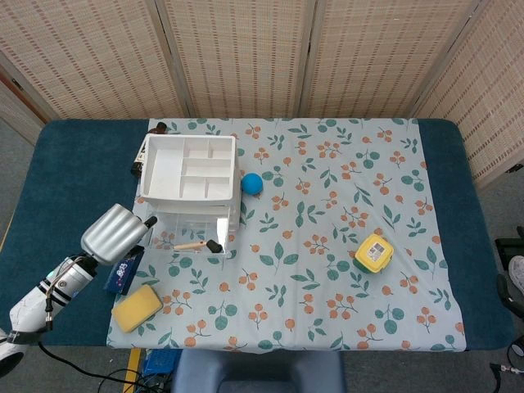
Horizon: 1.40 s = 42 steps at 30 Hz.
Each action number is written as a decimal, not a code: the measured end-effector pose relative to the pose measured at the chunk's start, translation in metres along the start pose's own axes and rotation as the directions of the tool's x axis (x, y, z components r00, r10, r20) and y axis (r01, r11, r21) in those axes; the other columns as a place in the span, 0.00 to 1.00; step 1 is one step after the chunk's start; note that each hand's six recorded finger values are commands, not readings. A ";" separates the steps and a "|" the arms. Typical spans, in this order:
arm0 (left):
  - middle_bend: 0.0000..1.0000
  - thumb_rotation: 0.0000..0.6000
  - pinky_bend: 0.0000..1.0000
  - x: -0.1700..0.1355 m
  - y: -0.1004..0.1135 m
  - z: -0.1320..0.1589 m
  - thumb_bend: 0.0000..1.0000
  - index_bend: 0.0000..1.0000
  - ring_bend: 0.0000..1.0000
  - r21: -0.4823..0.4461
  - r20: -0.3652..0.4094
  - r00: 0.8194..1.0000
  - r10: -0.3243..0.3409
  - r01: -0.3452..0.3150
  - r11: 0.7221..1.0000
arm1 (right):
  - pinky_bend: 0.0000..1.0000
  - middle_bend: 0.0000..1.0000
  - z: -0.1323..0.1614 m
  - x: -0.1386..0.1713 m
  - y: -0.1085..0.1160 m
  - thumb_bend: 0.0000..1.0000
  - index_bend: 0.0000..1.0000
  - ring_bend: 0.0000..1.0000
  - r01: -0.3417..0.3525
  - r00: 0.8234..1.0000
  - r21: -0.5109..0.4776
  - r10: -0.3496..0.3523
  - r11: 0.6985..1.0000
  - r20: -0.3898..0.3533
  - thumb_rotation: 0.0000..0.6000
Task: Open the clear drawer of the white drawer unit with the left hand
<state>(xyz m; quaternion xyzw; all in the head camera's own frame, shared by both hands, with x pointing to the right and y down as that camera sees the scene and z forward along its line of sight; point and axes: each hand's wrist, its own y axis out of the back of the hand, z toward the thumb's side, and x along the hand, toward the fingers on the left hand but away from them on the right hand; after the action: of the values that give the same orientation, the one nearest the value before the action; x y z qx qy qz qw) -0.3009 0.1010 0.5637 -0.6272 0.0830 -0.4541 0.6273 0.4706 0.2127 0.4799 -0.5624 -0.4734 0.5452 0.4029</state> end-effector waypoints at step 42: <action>0.97 1.00 1.00 0.035 -0.064 0.126 0.18 0.41 1.00 0.242 0.363 0.931 0.043 -0.139 0.960 | 0.00 0.01 -0.003 0.007 0.004 0.46 0.00 0.00 0.005 1.000 0.005 -0.005 1.000 0.022 1.00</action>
<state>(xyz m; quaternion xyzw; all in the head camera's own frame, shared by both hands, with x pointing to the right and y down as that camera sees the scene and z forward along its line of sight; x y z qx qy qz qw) -0.2257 0.1794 0.6604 -0.6052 -0.0633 -0.3108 0.7301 0.4741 0.2189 0.4749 -0.5543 -0.4779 0.5515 0.4004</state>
